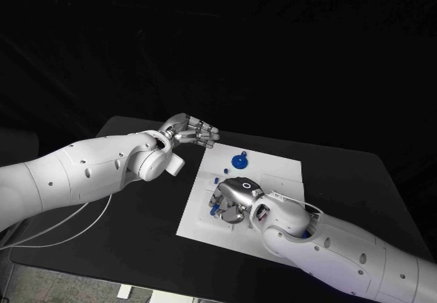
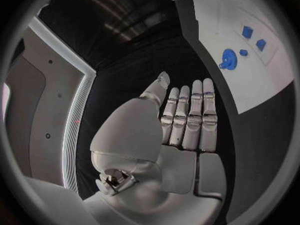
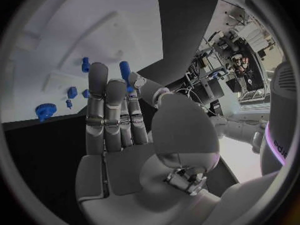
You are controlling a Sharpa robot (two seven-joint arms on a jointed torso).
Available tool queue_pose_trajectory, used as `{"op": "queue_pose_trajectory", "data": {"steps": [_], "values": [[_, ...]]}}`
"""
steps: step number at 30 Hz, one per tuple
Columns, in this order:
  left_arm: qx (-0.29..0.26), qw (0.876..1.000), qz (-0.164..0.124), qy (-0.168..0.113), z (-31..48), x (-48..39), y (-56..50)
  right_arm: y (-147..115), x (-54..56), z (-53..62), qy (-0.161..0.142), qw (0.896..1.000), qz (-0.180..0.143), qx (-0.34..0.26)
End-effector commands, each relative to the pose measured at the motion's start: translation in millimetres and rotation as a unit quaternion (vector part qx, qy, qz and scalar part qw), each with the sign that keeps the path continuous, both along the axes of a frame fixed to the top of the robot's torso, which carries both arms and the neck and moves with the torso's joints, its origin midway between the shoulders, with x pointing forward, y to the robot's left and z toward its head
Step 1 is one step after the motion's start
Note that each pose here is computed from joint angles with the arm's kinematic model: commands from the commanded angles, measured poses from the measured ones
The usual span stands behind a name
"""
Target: Assemble the parts on the task board
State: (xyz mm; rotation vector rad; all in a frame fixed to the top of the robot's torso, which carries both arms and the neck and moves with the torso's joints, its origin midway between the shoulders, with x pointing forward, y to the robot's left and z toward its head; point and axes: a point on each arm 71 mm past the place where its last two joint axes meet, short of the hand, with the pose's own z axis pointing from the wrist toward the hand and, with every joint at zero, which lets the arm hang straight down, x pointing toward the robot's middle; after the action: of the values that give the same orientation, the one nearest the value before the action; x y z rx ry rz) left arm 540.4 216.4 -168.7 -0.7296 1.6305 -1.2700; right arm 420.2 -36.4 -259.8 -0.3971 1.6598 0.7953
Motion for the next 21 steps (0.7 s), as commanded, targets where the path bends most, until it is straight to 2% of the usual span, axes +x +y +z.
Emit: {"op": "queue_pose_trajectory", "data": {"steps": [1, 21], "values": [[-0.006, 1.000, -0.004, -0.005, 1.4, -0.5, -2.4, 0.9, -1.2, -1.4, -0.014, 1.000, 0.008, -0.010], [-0.005, 1.000, -0.005, -0.003, 1.0, -0.5, -1.0, -2.6, -2.4, -9.2, -0.003, 1.000, 0.004, -0.025]]}}
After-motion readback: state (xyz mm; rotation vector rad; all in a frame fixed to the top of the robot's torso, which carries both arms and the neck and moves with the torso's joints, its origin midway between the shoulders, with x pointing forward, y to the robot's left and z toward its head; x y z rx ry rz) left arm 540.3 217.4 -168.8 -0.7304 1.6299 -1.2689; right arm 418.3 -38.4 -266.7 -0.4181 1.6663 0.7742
